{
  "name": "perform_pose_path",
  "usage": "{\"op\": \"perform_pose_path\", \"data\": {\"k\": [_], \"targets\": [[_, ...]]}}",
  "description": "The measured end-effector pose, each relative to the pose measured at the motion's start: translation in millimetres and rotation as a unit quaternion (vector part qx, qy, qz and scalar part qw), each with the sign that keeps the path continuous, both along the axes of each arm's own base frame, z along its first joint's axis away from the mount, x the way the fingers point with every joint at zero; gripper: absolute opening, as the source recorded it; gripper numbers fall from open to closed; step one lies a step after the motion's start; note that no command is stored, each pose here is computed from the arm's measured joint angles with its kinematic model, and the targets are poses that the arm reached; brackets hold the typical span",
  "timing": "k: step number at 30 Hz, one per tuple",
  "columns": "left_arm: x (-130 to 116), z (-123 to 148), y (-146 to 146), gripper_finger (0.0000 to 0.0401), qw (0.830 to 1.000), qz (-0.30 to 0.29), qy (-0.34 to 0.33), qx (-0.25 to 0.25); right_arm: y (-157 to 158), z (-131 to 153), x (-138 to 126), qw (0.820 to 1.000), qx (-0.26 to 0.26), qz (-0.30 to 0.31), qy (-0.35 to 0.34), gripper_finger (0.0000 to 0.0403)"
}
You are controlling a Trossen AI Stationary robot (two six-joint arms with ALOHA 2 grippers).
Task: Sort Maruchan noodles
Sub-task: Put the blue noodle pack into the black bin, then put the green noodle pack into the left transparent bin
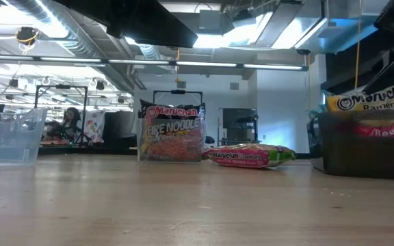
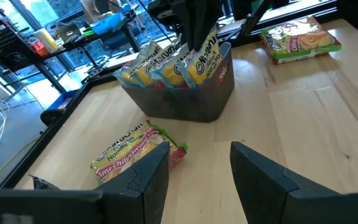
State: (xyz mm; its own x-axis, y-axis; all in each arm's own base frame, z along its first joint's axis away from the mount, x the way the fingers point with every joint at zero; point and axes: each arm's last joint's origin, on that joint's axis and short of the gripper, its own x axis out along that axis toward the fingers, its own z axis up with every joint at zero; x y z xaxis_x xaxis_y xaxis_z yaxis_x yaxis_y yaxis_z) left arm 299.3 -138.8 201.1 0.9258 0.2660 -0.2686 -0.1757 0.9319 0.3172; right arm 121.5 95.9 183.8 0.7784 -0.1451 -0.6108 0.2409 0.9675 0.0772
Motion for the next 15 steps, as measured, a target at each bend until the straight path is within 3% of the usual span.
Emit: {"op": "perform_pose_path", "data": {"k": [5,15], "targets": [[0.0,0.0,0.0,0.0163,1.0,0.0,0.0,0.0,1.4,7.5,1.2,1.0,-0.004,0.012,-0.001,0.0017],[-1.0,-1.0,-1.3,0.0163,1.0,-0.002,0.005,0.0,13.6,71.7,15.9,0.994,-0.031,0.039,-0.102,0.0019]]}}
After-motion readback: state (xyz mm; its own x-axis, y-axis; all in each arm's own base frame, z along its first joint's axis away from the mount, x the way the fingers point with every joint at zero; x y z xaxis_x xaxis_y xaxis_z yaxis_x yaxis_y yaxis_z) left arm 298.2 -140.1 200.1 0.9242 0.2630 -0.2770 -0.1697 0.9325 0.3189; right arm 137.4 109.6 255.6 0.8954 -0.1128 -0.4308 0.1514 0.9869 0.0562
